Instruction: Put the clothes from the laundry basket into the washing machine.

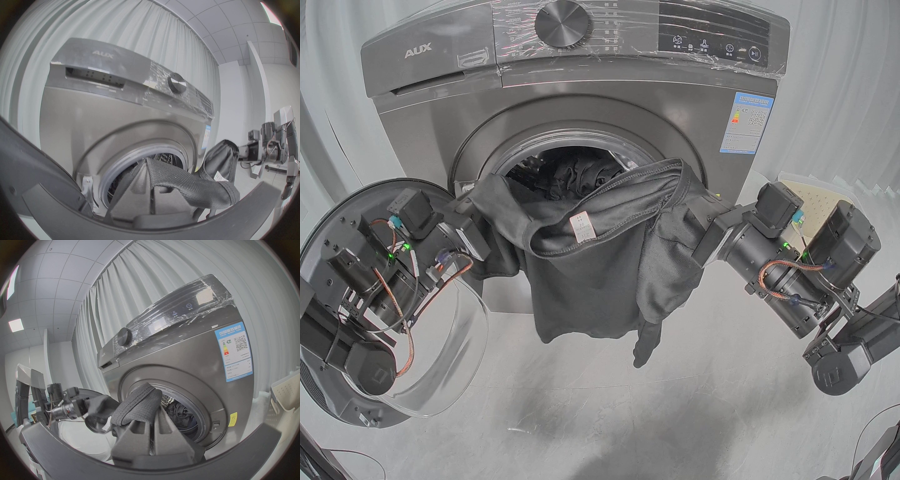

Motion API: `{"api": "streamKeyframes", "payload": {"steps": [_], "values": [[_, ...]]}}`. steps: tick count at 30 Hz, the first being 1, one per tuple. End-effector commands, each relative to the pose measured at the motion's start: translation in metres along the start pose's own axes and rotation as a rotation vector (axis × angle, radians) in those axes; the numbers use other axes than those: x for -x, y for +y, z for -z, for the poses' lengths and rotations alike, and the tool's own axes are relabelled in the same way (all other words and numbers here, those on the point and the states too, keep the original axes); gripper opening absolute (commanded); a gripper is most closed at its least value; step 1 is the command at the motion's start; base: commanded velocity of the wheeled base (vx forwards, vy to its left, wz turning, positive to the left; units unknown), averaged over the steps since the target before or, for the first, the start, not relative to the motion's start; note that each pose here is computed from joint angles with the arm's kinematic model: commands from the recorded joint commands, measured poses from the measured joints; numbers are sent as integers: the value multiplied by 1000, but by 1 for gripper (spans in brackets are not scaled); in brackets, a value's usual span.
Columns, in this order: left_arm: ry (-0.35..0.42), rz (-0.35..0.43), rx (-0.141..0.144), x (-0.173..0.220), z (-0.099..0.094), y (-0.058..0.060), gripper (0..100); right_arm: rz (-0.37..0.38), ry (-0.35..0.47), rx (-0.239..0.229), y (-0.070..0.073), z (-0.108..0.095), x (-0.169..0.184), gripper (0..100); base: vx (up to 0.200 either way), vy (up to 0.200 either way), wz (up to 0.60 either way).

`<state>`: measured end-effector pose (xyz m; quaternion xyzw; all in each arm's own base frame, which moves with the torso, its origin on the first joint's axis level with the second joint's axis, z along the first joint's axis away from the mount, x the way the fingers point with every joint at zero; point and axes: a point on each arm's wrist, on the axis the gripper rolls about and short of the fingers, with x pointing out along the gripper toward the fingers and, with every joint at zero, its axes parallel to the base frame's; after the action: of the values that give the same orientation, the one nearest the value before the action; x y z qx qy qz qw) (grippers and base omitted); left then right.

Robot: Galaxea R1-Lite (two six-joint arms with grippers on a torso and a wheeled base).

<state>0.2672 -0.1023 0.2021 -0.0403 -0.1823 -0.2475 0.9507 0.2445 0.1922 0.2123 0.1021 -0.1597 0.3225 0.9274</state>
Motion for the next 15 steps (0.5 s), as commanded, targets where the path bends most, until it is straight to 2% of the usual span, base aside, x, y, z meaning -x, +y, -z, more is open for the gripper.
{"api": "streamKeyframes", "payload": {"steps": [1,5,15], "values": [[-63,-9,-13,0,-18,3,0,26,24,9,-9,13,-5,0,0,0,0],[-91,-15,-21,1,-27,5,0,46,40,16,-17,19,-6,0,0,0,0],[-91,-19,-22,4,-29,5,0,68,51,24,-24,22,-5,0,0,0,0]]}}
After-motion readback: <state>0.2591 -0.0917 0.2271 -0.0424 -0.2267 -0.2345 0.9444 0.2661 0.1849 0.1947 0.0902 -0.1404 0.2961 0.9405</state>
